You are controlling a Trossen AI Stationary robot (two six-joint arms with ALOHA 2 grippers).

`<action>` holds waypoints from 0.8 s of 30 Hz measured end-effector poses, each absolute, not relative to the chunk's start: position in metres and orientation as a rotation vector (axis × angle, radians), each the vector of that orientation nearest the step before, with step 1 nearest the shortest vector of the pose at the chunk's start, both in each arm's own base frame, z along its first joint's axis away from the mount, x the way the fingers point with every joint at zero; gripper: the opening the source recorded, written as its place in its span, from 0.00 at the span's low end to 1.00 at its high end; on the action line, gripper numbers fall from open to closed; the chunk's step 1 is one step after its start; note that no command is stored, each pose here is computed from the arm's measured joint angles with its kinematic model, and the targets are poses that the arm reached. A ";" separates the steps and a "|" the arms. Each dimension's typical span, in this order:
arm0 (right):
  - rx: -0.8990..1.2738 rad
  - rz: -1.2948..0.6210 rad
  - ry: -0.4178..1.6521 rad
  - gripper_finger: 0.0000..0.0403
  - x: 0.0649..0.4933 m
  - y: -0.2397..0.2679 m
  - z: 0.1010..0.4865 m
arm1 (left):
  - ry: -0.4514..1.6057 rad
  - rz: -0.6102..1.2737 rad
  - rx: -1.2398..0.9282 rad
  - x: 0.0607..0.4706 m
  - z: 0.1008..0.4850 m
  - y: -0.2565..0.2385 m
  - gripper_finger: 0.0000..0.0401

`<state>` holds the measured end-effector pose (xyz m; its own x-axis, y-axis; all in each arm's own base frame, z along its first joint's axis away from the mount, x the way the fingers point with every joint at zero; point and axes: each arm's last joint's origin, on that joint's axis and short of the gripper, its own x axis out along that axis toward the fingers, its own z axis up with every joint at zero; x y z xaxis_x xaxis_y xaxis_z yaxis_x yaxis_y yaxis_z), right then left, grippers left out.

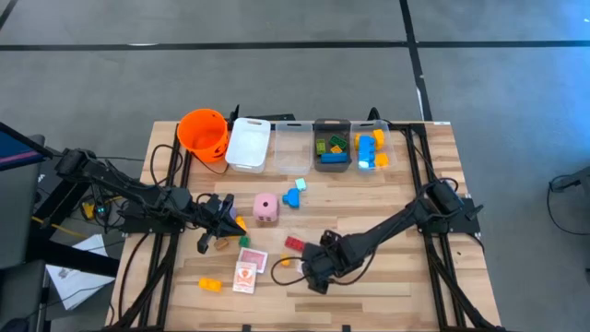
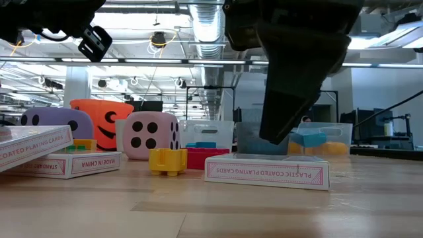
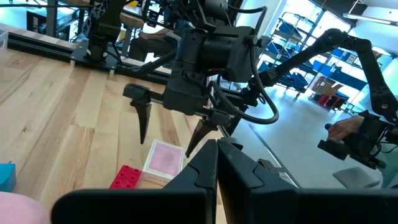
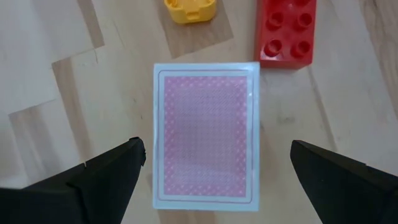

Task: Pick & Place Toys
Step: Put the pink game card into the left transparent bin

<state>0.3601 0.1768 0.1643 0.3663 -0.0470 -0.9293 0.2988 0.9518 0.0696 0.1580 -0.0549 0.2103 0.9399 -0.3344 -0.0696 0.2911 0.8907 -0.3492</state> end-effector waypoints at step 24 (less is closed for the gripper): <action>0.254 -0.230 1.173 0.75 0.371 0.191 0.138 | 0.275 -0.283 -0.332 0.164 0.192 -0.056 0.00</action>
